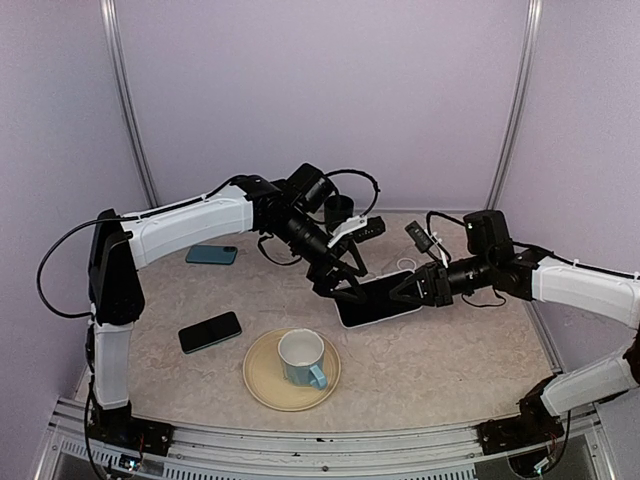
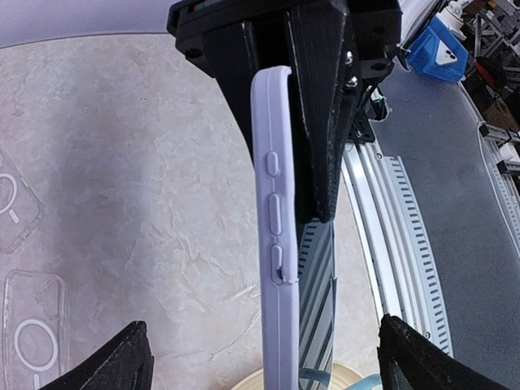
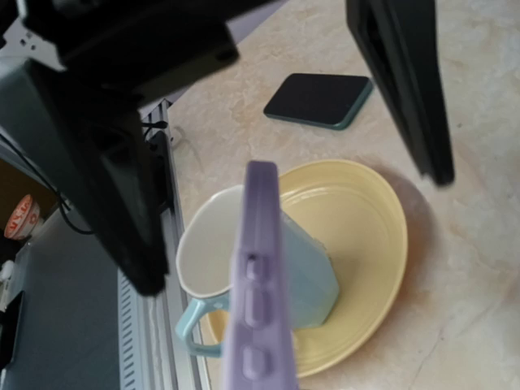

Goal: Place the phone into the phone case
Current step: Pass from the right arm to the left

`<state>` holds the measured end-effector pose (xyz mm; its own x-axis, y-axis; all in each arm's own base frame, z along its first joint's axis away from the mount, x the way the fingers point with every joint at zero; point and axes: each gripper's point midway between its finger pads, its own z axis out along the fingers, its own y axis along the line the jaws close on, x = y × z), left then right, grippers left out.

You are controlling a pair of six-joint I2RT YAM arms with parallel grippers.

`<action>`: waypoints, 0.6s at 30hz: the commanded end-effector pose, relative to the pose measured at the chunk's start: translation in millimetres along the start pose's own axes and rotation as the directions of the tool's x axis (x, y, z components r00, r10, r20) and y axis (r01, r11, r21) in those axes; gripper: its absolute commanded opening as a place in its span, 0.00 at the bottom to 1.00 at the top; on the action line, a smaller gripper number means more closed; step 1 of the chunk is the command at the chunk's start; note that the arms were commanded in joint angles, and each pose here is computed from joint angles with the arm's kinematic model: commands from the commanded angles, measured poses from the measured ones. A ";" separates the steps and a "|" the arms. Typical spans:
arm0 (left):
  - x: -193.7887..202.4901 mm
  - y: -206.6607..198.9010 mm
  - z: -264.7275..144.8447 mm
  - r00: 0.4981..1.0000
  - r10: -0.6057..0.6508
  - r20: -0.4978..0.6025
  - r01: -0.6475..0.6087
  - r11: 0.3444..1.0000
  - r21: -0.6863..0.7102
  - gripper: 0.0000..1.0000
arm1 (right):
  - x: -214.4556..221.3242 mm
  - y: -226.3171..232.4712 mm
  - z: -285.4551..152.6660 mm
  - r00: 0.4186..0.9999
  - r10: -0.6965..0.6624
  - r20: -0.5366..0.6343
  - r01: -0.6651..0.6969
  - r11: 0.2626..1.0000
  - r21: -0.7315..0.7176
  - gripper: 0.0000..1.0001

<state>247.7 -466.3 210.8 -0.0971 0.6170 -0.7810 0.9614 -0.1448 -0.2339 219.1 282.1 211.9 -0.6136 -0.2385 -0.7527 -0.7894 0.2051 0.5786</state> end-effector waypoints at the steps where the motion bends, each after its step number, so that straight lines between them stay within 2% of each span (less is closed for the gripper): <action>1: -2.8 -10.3 1.8 1.000 0.015 -0.009 -0.015 0.999 0.041 0.91 | -21.8 28.2 -3.1 0.992 -0.120 0.039 0.123 0.991 -0.061 0.00; 6: -2.6 -13.3 5.2 1.000 0.003 -0.005 -0.003 0.998 0.068 0.77 | -19.1 26.2 1.1 0.993 -0.120 0.023 0.121 0.991 -0.056 0.00; 18: -0.9 -14.2 8.7 1.000 -0.009 -0.004 0.009 0.996 0.092 0.29 | -23.6 28.1 -0.9 0.989 -0.145 0.034 0.146 0.989 -0.036 0.00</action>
<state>235.7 -467.3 204.2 -0.1124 0.6322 -0.7666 0.9394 -0.1839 -0.2894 214.0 287.4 215.3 -0.5739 -0.2622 -0.7758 -0.8189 0.1859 0.5430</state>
